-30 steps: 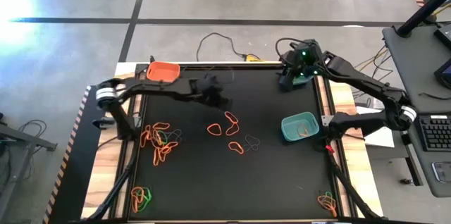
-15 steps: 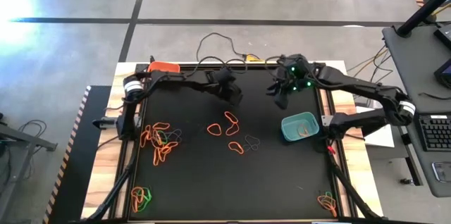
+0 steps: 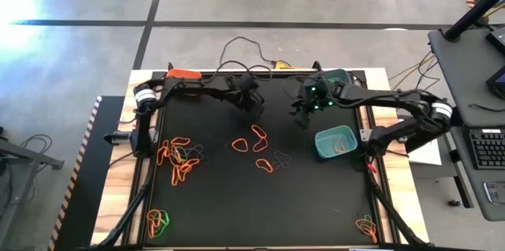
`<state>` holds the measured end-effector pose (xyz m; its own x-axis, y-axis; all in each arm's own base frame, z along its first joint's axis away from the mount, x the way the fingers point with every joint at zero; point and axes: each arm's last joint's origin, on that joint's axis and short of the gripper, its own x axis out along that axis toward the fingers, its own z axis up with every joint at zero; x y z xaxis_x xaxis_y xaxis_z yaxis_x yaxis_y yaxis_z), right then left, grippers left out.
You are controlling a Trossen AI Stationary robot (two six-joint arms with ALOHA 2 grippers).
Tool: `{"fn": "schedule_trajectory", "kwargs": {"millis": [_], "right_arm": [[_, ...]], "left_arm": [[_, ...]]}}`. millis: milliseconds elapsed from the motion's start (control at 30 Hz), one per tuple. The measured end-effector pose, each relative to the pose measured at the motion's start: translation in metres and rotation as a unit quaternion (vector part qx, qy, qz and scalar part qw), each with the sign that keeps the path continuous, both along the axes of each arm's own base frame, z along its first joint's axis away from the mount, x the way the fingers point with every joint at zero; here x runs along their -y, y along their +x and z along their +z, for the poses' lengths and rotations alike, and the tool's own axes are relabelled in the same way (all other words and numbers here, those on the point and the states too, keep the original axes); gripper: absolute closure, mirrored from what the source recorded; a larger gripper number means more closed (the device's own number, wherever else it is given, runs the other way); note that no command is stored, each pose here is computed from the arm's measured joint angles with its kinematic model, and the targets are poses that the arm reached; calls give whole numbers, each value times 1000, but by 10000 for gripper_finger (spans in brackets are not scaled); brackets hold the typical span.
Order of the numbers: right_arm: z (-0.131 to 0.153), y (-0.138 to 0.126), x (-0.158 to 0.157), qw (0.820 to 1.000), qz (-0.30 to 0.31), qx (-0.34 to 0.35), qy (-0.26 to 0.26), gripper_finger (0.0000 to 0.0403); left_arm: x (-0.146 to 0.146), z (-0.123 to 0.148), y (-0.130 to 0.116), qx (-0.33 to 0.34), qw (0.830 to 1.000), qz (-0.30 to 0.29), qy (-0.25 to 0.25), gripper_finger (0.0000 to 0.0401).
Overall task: Sort rubber bands into baskets
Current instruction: Put the green rubber band into the blue bin
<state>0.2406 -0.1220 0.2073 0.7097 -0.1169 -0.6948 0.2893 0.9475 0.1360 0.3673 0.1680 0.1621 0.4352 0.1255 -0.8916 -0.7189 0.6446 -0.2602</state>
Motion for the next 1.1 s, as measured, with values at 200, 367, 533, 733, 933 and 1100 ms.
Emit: {"fn": "schedule_trajectory", "kwargs": {"millis": [200, 367, 533, 733, 933, 1100], "right_arm": [[-20, 37, 10, 1000, 15, -2, 0, 241], [-37, 69, 25, 999, 42, -14, -16, 237], [-46, 103, 35, 996, 78, -23, -47, 222], [-55, 128, 47, 992, 103, -64, -47, 221], [-73, 132, 50, 984, 117, -127, -45, 238], [-71, 137, 51, 990, 82, -105, -40, 249]], "left_arm": [[20, 46, -44, 17, 998, -43, 50, 234], [39, 66, -97, 63, 994, -38, 83, 219], [55, 62, -129, 135, 983, -42, 116, 223], [73, 57, -150, 191, 973, -52, 115, 231], [81, 54, -167, 201, 972, -44, 112, 232], [86, 52, -176, 205, 971, -47, 116, 233]]}}
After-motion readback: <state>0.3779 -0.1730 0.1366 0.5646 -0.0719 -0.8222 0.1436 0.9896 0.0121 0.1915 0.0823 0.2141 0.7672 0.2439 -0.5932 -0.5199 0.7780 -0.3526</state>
